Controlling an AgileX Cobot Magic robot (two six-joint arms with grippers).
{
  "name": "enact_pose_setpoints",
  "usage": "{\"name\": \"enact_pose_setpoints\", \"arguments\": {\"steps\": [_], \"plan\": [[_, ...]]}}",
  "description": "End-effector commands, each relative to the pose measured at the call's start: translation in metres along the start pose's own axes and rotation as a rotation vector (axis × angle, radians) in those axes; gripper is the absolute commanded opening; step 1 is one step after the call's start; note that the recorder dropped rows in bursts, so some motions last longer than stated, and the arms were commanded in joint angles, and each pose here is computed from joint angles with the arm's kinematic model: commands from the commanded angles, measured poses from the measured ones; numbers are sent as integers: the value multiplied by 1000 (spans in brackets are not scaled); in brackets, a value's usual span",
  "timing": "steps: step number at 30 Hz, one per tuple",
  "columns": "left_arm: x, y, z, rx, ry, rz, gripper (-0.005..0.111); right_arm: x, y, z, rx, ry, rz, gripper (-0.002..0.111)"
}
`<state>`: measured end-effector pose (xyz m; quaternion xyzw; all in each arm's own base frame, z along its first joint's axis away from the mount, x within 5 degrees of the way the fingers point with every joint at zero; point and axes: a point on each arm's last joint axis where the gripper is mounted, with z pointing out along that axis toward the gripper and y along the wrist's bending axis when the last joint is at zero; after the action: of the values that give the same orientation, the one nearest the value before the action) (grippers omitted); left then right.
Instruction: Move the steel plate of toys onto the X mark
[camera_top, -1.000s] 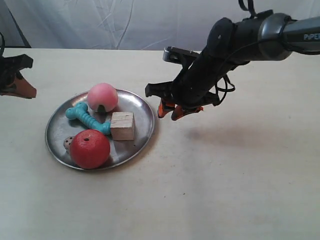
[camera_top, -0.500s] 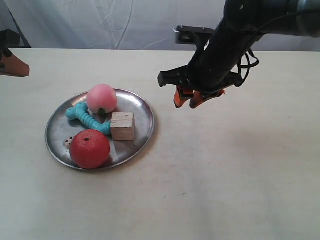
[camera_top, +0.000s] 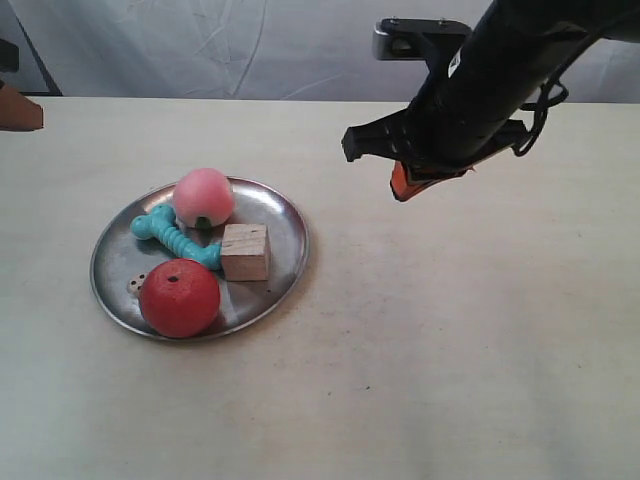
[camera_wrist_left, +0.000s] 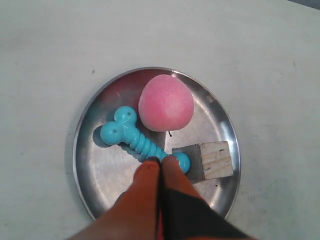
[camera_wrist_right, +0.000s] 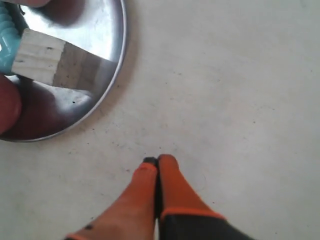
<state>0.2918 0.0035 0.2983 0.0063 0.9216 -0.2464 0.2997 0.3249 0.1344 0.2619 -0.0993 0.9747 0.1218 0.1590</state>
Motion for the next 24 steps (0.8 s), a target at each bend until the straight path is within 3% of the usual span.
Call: {"name": "enact_pose_setpoints", "arguments": {"steps": [1, 10, 18, 24], "plan": [[1, -3, -3, 10, -13, -1, 0, 5, -4, 0, 22, 7, -2, -1], [-1, -17, -25, 2, -103, 50, 0, 21, -11, -36, 113, -102, 17, -1], [1, -45, -66, 16, -259, 178, 0, 51, -10, -103, 120, -313, 0, -1], [10, -71, -103, 29, -406, 262, 0, 92, -14, -154, 137, -539, -28, -1]]}}
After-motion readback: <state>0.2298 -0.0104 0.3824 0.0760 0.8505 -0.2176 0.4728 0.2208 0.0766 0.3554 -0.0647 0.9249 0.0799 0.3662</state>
